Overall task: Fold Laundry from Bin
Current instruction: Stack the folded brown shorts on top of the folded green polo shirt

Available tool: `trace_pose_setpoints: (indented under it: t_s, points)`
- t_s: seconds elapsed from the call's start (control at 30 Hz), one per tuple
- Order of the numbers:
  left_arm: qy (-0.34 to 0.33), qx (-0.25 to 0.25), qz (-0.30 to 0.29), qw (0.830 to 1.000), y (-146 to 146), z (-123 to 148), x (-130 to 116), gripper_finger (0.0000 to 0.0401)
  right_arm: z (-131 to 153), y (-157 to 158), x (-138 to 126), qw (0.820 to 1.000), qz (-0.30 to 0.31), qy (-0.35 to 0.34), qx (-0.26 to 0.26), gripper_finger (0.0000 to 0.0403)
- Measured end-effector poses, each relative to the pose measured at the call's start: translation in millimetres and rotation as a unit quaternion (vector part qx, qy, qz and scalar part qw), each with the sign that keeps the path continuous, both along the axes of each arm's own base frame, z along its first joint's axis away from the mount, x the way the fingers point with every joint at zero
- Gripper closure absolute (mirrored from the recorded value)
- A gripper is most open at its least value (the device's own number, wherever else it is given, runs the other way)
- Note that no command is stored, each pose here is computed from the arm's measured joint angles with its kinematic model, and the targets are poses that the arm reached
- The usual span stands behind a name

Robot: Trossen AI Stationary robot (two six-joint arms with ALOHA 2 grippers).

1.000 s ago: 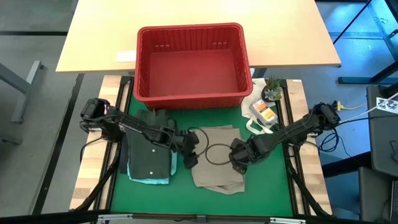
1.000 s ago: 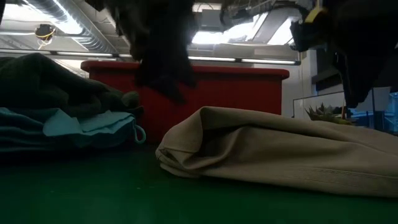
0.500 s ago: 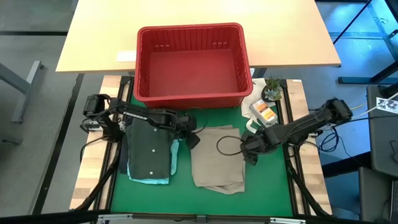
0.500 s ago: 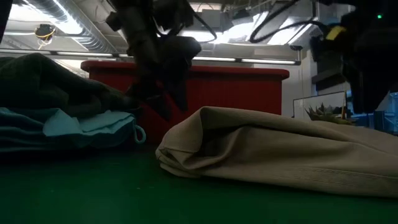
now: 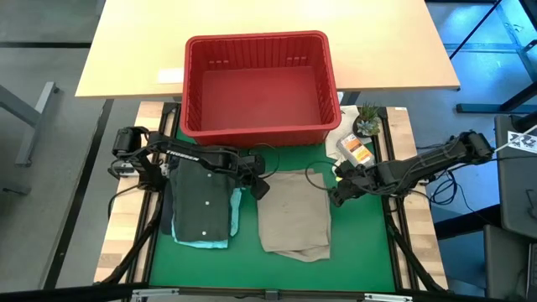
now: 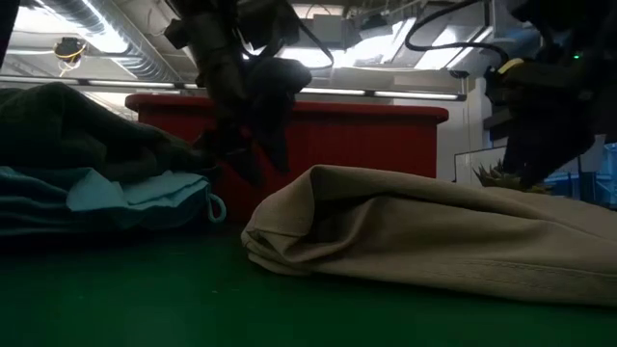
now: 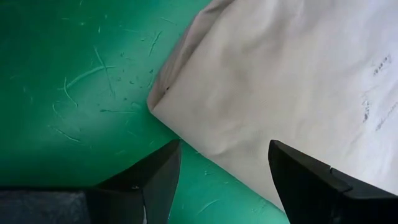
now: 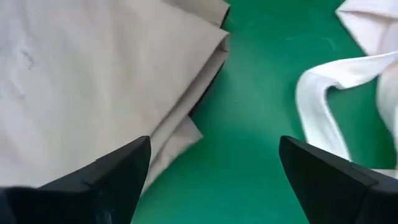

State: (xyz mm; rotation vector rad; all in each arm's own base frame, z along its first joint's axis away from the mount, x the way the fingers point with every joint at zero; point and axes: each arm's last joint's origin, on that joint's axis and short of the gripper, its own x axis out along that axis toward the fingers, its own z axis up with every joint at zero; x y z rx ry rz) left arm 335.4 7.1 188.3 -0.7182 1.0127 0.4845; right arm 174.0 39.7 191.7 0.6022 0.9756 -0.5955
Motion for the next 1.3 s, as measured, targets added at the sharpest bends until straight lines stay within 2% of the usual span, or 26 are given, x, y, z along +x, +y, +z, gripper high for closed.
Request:
trace_pose_setpoints:
  t_s: [0.27,0.5,0.7,0.87,1.13,1.3]
  points:
    - [-0.005,-0.007,0.012,1.000,0,0,1,0.0166,-22,3,11,0.997,-0.001,-0.072,0.011,0.0047]
    - [-0.008,-0.013,0.024,1.000,0,1,1,0.0166,-45,2,16,0.997,-0.038,-0.066,-0.019,0.0047]
    - [-0.010,-0.019,0.035,0.999,0,1,2,0.0166,-64,6,29,0.998,-0.035,-0.059,-0.009,0.0047]
    - [-0.011,-0.019,0.036,0.999,0,1,2,0.0166,-79,8,37,0.998,-0.037,-0.051,-0.024,0.0047]
    - [-0.015,-0.019,0.036,0.999,0,1,2,0.0166,-80,10,46,0.995,-0.040,-0.089,-0.022,0.0047]
    - [-0.014,-0.032,0.028,0.999,-1,1,2,0.0166,-79,10,48,0.995,-0.019,-0.098,-0.030,0.0047]
